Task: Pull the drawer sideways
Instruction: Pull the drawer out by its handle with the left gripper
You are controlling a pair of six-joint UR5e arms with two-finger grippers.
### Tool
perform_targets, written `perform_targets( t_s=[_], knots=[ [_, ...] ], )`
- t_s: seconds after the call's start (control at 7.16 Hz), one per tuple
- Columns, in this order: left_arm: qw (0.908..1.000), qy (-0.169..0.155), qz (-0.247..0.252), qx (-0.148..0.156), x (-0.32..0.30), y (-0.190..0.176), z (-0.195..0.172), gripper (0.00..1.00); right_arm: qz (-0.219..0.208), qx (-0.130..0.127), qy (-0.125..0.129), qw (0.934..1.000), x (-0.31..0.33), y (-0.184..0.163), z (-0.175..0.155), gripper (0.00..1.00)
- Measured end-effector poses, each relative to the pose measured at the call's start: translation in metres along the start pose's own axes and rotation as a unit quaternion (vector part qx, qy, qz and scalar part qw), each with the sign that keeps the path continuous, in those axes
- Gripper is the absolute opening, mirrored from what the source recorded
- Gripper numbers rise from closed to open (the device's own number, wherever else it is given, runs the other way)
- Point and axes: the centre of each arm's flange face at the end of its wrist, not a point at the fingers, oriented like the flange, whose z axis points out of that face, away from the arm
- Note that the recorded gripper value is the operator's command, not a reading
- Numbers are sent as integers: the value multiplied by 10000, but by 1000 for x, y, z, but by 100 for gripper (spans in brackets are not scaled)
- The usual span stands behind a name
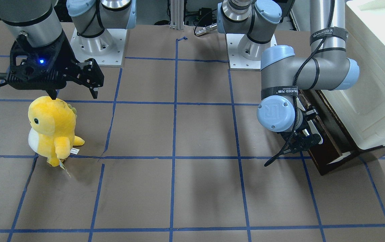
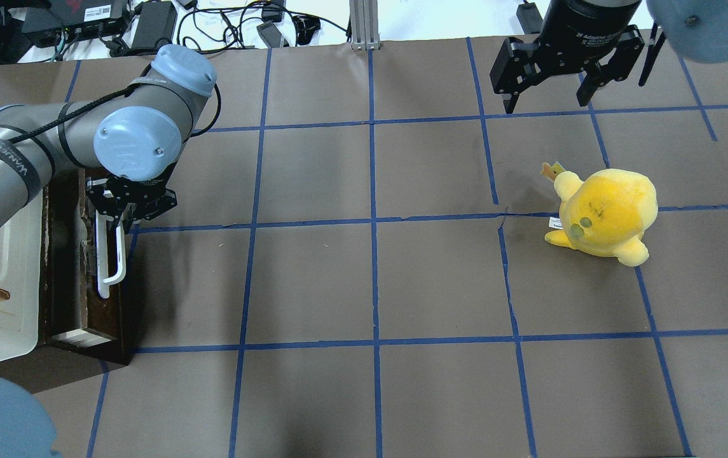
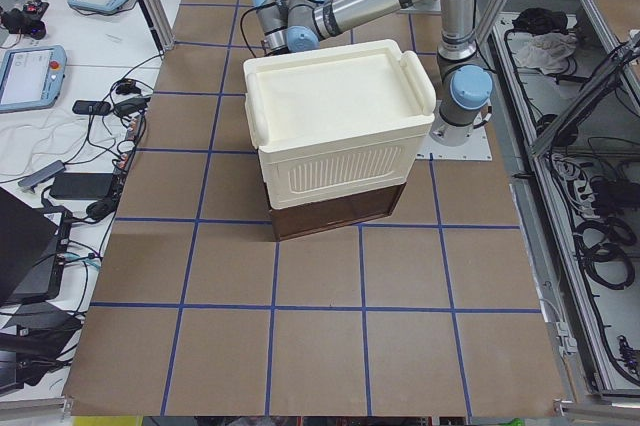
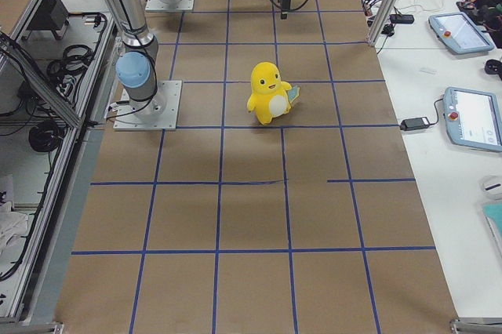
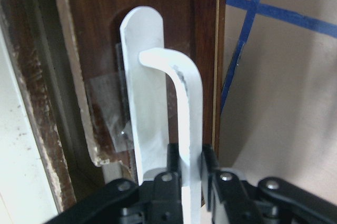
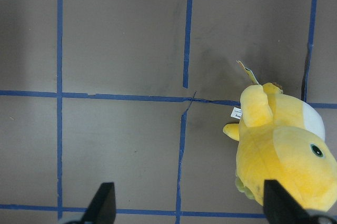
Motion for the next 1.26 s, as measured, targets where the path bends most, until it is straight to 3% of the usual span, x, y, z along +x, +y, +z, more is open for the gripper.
perform_targets(
  t_s=[1.26],
  knots=[
    [9997, 221, 45, 117, 26, 3, -24, 0, 2, 0, 3, 10000, 0, 0, 0, 100]
  ],
)
